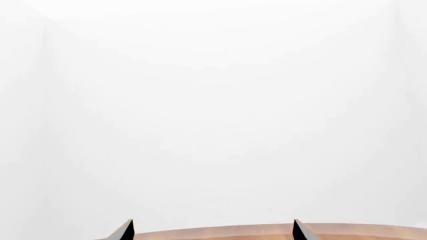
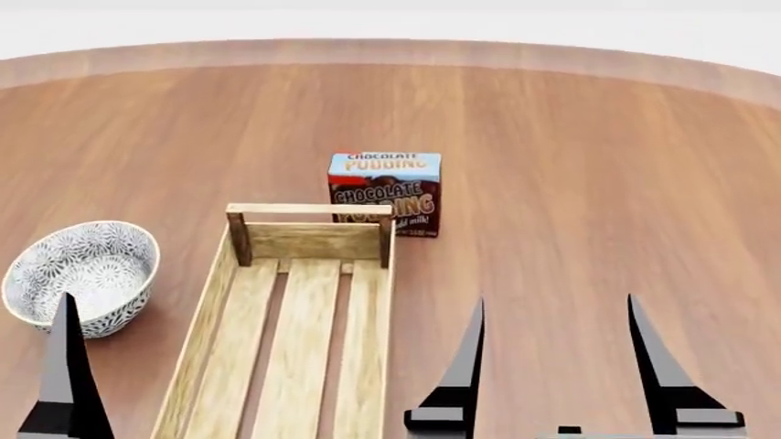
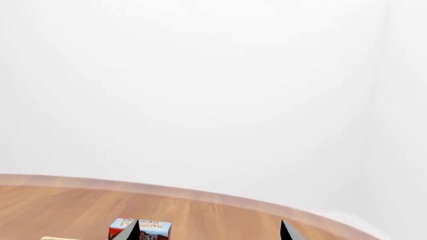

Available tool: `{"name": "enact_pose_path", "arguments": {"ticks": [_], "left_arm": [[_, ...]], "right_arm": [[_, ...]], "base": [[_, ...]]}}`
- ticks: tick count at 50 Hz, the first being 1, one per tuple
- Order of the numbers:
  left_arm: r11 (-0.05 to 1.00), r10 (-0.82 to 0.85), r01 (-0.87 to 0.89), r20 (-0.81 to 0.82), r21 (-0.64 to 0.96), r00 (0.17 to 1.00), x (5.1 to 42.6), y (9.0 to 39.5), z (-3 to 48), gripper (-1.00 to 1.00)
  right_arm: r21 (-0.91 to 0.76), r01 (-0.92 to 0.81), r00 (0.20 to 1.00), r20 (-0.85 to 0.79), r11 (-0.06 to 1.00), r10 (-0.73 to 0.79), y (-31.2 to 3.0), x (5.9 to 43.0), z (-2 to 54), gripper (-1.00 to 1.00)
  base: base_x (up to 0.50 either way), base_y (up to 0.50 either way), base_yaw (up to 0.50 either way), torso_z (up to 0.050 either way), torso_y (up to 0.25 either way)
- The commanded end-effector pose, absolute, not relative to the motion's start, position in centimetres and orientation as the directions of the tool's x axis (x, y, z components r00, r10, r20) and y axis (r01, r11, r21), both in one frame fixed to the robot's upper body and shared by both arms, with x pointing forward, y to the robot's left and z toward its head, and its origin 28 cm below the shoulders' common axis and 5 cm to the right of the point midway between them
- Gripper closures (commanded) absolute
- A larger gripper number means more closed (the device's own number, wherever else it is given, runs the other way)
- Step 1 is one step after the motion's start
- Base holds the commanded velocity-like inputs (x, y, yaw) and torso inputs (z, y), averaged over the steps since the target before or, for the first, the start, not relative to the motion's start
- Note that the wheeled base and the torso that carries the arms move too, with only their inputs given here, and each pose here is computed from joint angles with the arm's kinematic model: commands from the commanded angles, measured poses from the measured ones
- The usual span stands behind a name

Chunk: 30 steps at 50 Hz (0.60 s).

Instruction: Pick up the bowl on the left and put it in the tray.

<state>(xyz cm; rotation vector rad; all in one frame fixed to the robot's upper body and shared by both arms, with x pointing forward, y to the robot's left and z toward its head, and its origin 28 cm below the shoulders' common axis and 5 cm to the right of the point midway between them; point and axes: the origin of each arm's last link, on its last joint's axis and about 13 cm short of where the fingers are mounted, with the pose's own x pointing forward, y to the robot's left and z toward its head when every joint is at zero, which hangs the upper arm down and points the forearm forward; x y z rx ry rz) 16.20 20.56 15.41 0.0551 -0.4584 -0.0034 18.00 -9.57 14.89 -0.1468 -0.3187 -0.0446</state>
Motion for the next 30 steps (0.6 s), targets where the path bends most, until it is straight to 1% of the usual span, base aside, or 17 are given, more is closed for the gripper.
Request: {"name": "enact_pose_path", "arguments": {"ticks": [1,12,16,18,20,30], "left_arm": [[0.999,-0.015,-0.009,0.445,0.053,0.896,16.13,20.56,15.44,-1.00],[0.999,-0.014,-0.008,0.446,0.047,0.895,15.90,20.54,15.78,-1.00],[0.999,-0.014,-0.007,0.446,0.046,0.895,15.90,20.53,15.75,-1.00],[0.999,-0.014,-0.006,0.446,0.044,0.895,15.89,20.54,15.71,-1.00],[0.999,-0.015,-0.004,0.447,0.040,0.894,15.92,20.53,15.75,-1.00],[0.999,-0.017,0.000,0.447,0.037,0.895,16.02,20.49,15.65,-1.00]], "right_arm": [[-0.137,0.069,0.949,0.314,0.988,-0.023,-9.58,17.97,14.88,-1.00],[-0.128,0.082,0.947,0.318,0.988,-0.038,-9.65,17.91,14.97,-1.00],[-0.125,0.087,0.941,0.335,0.988,-0.040,-9.68,17.73,15.07,-1.00],[-0.188,0.107,0.948,0.316,0.976,-0.043,-9.66,17.78,14.99,-1.00],[-0.173,0.100,0.947,0.319,0.980,-0.040,-9.62,17.80,14.97,-1.00],[-0.183,0.096,0.948,0.316,0.978,-0.034,-9.61,17.85,14.96,-1.00]], "base": [[0.50,0.00,0.00,0.000,0.000],[0.50,0.00,0.00,0.000,0.001],[0.01,0.00,0.00,0.000,0.000],[0.00,0.00,0.00,0.000,0.000],[0.00,0.11,0.00,0.000,0.000],[0.00,0.49,0.00,0.000,0.000]]}}
